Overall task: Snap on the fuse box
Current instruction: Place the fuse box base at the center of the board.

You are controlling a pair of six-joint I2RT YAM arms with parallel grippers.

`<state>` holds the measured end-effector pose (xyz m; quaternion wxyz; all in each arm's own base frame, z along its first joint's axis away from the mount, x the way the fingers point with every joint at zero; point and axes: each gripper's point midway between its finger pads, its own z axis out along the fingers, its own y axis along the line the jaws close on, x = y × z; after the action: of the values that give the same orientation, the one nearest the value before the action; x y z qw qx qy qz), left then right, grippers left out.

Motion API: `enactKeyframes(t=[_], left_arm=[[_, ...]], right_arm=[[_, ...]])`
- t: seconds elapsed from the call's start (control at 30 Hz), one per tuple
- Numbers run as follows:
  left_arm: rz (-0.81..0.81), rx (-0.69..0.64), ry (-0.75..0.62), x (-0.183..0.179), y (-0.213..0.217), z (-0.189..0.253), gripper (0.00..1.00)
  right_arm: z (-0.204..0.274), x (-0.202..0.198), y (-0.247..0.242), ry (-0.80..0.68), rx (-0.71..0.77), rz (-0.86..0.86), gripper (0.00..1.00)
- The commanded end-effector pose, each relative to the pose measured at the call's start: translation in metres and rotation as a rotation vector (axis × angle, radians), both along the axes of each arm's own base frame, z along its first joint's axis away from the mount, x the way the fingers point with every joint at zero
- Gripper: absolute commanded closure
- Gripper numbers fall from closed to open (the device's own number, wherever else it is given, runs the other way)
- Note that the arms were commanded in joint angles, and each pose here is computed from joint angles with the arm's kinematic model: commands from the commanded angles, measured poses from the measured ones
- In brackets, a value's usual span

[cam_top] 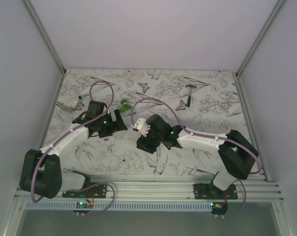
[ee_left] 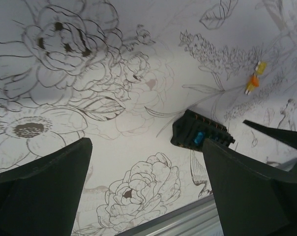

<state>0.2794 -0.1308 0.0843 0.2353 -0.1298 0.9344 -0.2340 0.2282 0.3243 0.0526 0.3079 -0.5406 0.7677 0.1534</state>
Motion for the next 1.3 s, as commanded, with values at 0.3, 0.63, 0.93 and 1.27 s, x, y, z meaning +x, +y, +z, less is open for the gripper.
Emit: enactKeyframes(t=[0.3, 0.63, 0.93, 1.27], left_arm=[[-0.167, -0.004, -0.117, -0.013, -0.036, 0.008, 0.0], [-0.196, -0.001, -0.088, -0.001, -0.047, -0.012, 0.02], [-0.245, -0.053, -0.116, 0.019, -0.063, 0.011, 0.03], [-0.344, -0.086, -0.086, 0.024, -0.058, 0.01, 0.06]], right_arm=[[0.002, -0.024, -0.041, 0.002, 0.071, -0.18, 0.18], [-0.016, 0.009, -0.051, -0.063, 0.015, -0.279, 0.18], [0.02, 0.064, -0.054, -0.111, 0.088, -0.385, 0.2], [0.036, 0.08, -0.052, -0.073, 0.079, -0.358, 0.23]])
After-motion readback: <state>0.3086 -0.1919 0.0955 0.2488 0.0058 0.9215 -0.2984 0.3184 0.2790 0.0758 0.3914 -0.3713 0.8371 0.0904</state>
